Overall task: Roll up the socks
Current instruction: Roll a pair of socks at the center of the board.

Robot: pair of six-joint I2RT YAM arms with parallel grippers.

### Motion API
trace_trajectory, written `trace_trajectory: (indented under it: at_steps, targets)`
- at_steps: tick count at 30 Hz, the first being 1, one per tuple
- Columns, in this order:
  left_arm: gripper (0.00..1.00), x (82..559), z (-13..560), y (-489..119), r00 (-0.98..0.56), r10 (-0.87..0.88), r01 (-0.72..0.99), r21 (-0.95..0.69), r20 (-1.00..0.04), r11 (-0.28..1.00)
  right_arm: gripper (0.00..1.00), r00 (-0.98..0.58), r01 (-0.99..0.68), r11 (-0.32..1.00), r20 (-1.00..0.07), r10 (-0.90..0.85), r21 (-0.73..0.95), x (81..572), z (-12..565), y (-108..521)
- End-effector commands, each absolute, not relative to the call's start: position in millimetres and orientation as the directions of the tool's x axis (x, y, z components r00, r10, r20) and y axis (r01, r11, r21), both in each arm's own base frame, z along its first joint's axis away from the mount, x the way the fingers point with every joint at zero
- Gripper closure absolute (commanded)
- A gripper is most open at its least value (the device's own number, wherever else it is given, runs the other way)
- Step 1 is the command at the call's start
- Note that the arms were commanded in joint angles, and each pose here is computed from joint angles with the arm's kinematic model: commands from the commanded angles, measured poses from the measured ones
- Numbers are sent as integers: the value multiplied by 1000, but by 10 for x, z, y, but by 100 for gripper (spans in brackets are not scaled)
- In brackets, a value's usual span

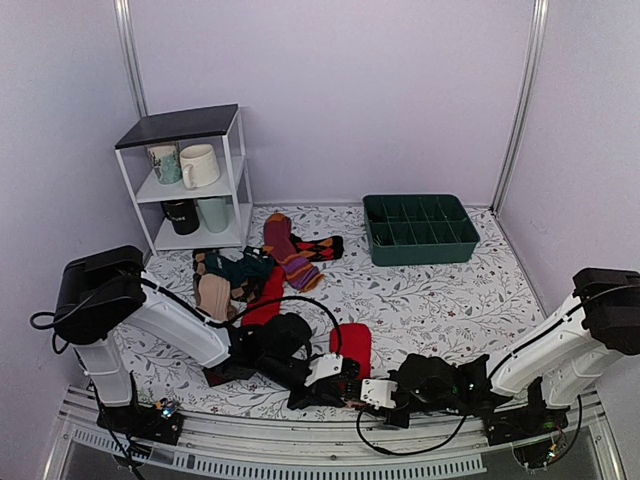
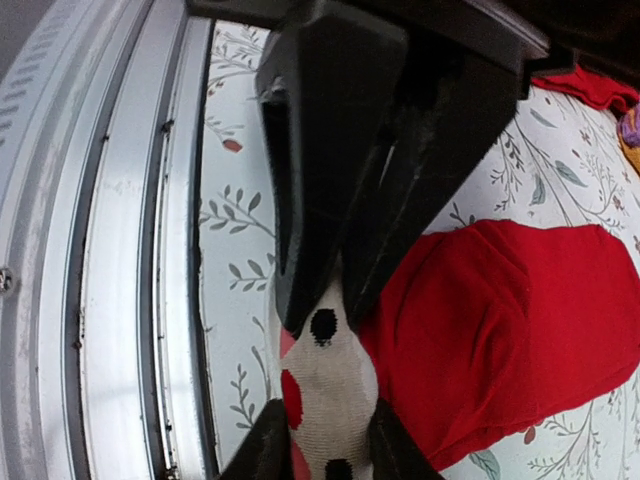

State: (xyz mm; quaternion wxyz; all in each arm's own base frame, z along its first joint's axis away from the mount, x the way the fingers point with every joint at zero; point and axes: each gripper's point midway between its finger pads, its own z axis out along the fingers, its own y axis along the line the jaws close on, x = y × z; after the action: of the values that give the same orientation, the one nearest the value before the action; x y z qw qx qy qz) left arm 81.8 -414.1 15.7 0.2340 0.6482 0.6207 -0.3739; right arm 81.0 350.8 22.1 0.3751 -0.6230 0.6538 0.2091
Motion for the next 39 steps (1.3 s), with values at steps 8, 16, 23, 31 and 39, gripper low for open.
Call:
trace_trajectory:
  at_steps: [8, 16, 23, 31, 39]
  targets:
    - [76, 894, -280, -3677, -152, 756, 982, -182, -637, 44, 91, -122, -979, 202, -728, -675, -24, 701, 79, 3466]
    - [66, 1294, 498, -3610, -27, 545, 976, 97, -838, 197, 91, -349, -936, 283, -676, -649, 210, 663, -53, 3402]
    - [68, 926, 878, -3553, 224, 419, 962, 269, -880, 51, 91, -621, -775, 383, -495, -608, 502, 727, -159, 3322]
    - [64, 882, 603, -3813, 365, 496, 919, 391, -788, -55, 91, -754, -572, 463, -213, -621, 676, 605, -349, 3299]
    - [62, 811, 308, -3895, 426, 564, 891, 435, -707, -128, 91, -778, -505, 469, -146, -611, 725, 616, -366, 3246]
